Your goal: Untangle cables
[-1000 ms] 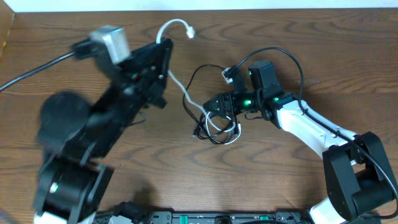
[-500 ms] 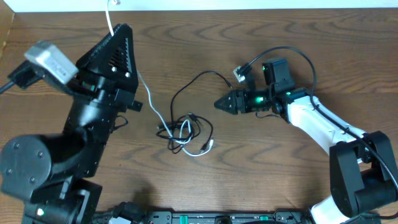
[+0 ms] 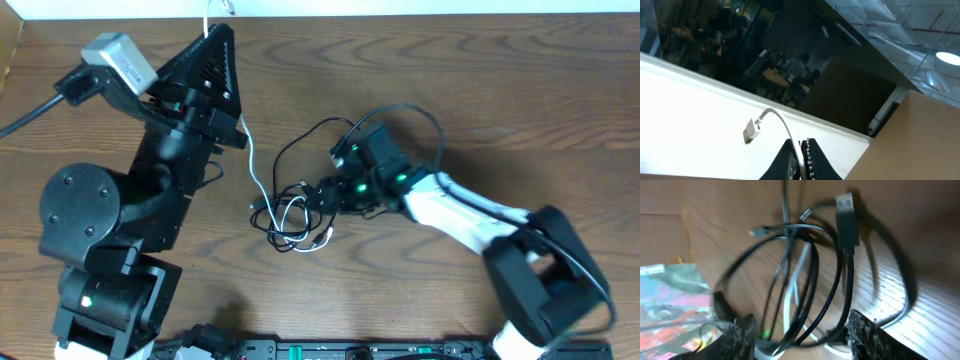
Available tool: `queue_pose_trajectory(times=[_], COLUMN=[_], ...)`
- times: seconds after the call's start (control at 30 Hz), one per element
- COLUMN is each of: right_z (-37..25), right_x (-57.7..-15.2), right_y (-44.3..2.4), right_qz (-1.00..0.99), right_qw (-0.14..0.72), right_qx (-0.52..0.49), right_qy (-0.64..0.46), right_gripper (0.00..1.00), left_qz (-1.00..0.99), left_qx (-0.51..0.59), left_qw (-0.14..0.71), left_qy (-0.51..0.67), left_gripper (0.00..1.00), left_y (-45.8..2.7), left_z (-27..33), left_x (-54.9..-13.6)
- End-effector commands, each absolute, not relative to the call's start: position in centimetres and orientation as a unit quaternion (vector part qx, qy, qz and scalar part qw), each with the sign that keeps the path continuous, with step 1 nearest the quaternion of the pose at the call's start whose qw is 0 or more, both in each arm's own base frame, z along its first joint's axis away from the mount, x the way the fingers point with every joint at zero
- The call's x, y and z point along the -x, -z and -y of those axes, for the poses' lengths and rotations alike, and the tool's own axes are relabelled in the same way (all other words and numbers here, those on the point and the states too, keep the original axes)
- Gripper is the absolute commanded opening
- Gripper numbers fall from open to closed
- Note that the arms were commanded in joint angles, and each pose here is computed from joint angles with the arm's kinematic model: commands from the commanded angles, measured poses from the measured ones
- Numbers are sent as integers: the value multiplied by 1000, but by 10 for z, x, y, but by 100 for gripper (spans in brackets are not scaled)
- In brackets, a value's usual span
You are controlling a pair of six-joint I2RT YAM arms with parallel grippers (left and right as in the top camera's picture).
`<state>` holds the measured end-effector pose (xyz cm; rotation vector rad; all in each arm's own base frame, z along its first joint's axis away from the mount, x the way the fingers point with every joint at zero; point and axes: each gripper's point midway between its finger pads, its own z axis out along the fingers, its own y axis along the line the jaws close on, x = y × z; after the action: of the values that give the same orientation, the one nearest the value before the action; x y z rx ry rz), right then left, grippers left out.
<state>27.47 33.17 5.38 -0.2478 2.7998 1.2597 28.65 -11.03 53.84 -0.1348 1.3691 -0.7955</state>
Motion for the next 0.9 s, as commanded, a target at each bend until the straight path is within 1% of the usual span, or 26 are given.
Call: queue_pose_trajectory(times=[0.0, 0.1, 0.13, 0.17, 0.2, 0.27, 0.33, 0.4, 0.5, 0.57, 0.67, 0.8, 0.87], right_z=[-344, -352, -354, -356, -357, -355, -345, -331, -300, -279, -253, -225, -211], right_x=[-267, -267, -267, -268, -268, -270, -272, -276, -292, -307, -328, -343, -345], right_y=[-23, -14, -12, -11, -11, -9, -4, -2, -16, -36, -80, -138, -158], right_qz=[-915, -913, -912, -913, -914, -919, -930, -942, -961, -970, -974, -966, -962], right_qw=[-3, -12, -14, -17, -18, -12, -14, -12, 8, 38, 94, 150, 167], right_qx=[59, 60, 61, 62, 62, 65, 61, 59, 60, 58, 55, 36, 29], right_qy=[-399, -404, -404, -404, -402, -389, -361, -331, -271, -233, -198, -208, -216], right_gripper=[54, 51, 49, 45, 38, 17, 1, 1, 1, 1, 1, 1, 1], left_qz=[-595, -596, -598, -600, -604, -622, -642, -659, -703, -739, -790, -840, -863], left_qx=[72, 72, 72, 72, 72, 78, 91, 99, 117, 132, 162, 186, 186], left_qw=[715, 714, 713, 711, 708, 697, 686, 675, 640, 608, 552, 483, 450], left_qy=[361, 361, 360, 359, 358, 348, 331, 318, 285, 258, 212, 161, 137], left_gripper=[8, 7, 7, 7, 8, 7, 7, 7, 7, 8, 7, 7, 8], left_y=[-555, -554, -553, -552, -549, -538, -525, -513, -481, -453, -409, -359, -337], left_z=[102, 102, 102, 102, 103, 102, 97, 94, 84, 76, 59, 40, 35], left_x=[-277, -278, -278, -279, -279, -282, -287, -290, -296, -301, -309, -318, -322])
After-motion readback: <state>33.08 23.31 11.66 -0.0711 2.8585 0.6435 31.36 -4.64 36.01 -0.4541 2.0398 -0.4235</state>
